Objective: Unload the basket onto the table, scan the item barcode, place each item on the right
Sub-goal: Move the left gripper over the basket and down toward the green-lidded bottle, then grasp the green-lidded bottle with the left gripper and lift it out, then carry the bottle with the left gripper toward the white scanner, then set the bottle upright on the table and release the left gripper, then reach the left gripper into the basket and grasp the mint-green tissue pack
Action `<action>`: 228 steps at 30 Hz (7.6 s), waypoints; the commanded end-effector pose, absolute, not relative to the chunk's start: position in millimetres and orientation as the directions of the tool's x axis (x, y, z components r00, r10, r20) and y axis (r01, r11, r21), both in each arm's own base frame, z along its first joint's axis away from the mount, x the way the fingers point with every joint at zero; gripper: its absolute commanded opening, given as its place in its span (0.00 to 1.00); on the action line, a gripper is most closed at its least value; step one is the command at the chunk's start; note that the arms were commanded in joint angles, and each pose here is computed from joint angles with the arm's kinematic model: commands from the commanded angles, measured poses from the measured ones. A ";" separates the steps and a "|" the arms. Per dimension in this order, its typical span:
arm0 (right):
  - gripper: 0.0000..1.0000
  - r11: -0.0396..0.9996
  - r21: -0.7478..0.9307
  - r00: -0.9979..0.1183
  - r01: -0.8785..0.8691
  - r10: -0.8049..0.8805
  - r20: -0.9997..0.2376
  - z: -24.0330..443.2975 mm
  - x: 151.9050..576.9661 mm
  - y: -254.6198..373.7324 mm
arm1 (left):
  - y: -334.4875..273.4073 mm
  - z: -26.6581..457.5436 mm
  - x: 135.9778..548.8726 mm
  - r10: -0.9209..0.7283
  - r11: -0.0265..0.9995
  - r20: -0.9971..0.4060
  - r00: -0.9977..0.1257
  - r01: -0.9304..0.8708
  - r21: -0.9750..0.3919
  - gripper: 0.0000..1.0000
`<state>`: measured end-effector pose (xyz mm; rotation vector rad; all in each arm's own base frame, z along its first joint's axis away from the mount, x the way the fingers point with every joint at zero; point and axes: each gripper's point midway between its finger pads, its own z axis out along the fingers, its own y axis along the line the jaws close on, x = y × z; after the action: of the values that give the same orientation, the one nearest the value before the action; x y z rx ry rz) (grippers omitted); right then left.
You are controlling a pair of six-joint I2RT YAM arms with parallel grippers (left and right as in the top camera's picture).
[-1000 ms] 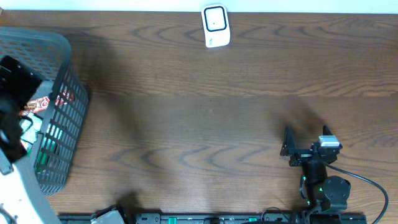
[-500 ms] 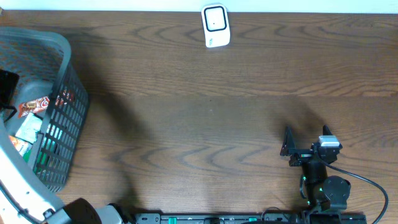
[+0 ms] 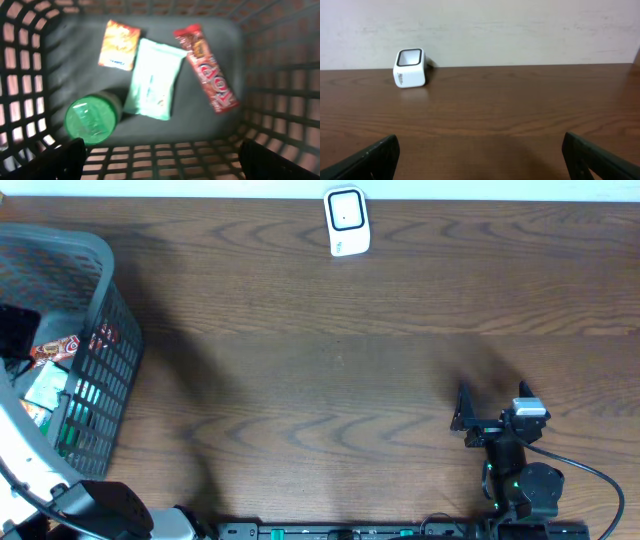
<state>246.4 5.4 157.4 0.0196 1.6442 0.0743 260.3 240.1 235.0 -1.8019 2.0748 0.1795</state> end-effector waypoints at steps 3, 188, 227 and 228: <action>0.99 0.997 0.070 -0.076 -0.036 0.067 -0.995 156.9 246.2 6.7 | 246.7 203.7 232.5 -0.952 0.084 -0.301 -0.057 -0.994 -0.075 0.98; 0.99 0.997 0.070 -0.077 -0.036 0.067 -0.995 156.7 246.3 6.6 | 77.4 362.9 336.0 -0.457 0.781 -0.824 -0.336 -0.596 -0.190 0.98; 0.99 0.997 0.070 -0.077 -0.036 0.067 -0.995 156.7 246.3 6.6 | 262.8 33.1 277.7 -0.965 0.139 -0.194 -0.179 -0.969 0.205 0.98; 0.99 0.997 0.069 -0.077 -0.036 0.066 -0.995 156.7 246.3 6.6 | 262.8 29.1 278.9 -0.965 0.141 -0.189 -0.180 -0.969 0.204 0.98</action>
<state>246.5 5.5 157.3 0.0193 1.6446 0.0746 278.5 264.6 42.7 -2.0071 2.3217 0.4460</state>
